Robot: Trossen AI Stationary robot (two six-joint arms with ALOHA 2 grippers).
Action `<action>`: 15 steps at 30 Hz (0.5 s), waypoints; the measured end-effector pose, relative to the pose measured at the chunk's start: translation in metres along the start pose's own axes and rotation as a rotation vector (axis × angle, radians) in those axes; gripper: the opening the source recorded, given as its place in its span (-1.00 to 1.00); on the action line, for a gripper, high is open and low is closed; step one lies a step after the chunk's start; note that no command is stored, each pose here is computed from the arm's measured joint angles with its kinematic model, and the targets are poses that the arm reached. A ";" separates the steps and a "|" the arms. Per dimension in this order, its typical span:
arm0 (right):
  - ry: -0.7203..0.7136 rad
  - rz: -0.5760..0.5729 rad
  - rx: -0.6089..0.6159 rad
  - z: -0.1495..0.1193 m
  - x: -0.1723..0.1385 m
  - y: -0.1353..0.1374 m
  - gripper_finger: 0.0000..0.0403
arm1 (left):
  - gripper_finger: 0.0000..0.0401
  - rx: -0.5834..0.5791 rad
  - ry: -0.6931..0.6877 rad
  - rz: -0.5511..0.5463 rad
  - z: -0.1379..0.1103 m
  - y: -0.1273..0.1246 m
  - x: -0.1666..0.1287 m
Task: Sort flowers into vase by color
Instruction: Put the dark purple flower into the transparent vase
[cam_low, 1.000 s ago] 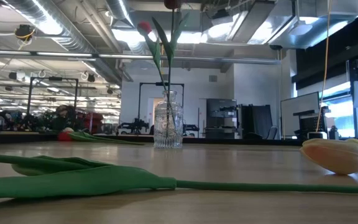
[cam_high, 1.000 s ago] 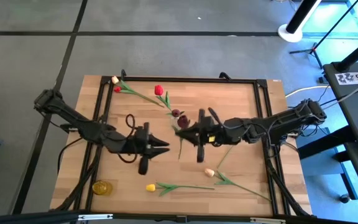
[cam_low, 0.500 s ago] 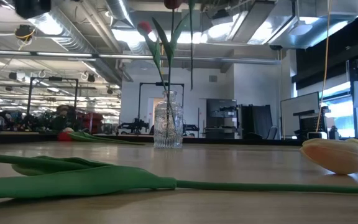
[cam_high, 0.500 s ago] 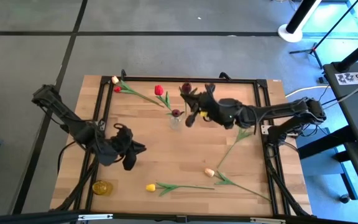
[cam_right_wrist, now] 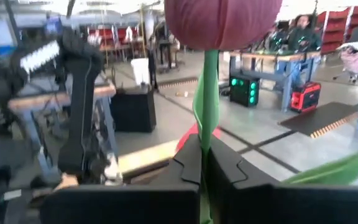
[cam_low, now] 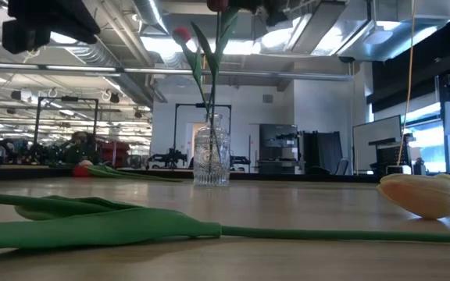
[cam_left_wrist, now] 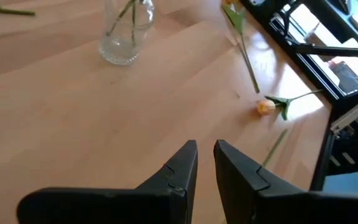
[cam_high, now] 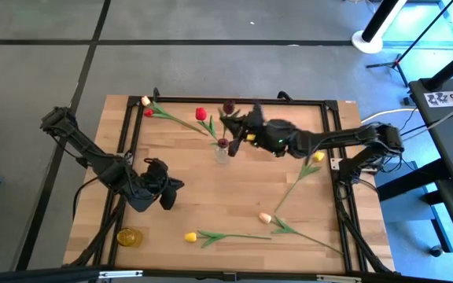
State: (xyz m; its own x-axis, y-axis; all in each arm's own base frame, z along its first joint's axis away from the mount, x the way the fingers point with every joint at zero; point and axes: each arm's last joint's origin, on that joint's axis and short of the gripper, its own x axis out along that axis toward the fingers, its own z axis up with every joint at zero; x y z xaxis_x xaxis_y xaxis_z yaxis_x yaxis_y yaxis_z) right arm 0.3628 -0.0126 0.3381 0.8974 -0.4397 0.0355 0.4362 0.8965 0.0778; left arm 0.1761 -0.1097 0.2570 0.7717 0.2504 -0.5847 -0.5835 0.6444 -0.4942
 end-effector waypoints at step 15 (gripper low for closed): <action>-0.098 -0.060 -0.016 0.019 -0.003 -0.006 -0.95 | -0.74 0.041 0.018 0.023 -0.001 0.004 0.002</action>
State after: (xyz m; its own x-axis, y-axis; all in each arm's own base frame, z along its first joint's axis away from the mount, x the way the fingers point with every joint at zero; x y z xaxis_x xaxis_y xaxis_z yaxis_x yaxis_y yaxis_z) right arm 0.3561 -0.0172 0.3565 0.8594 -0.4948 0.1290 0.4903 0.8690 0.0669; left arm 0.1750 -0.1076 0.2539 0.7534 0.2522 -0.6073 -0.5898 0.6676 -0.4544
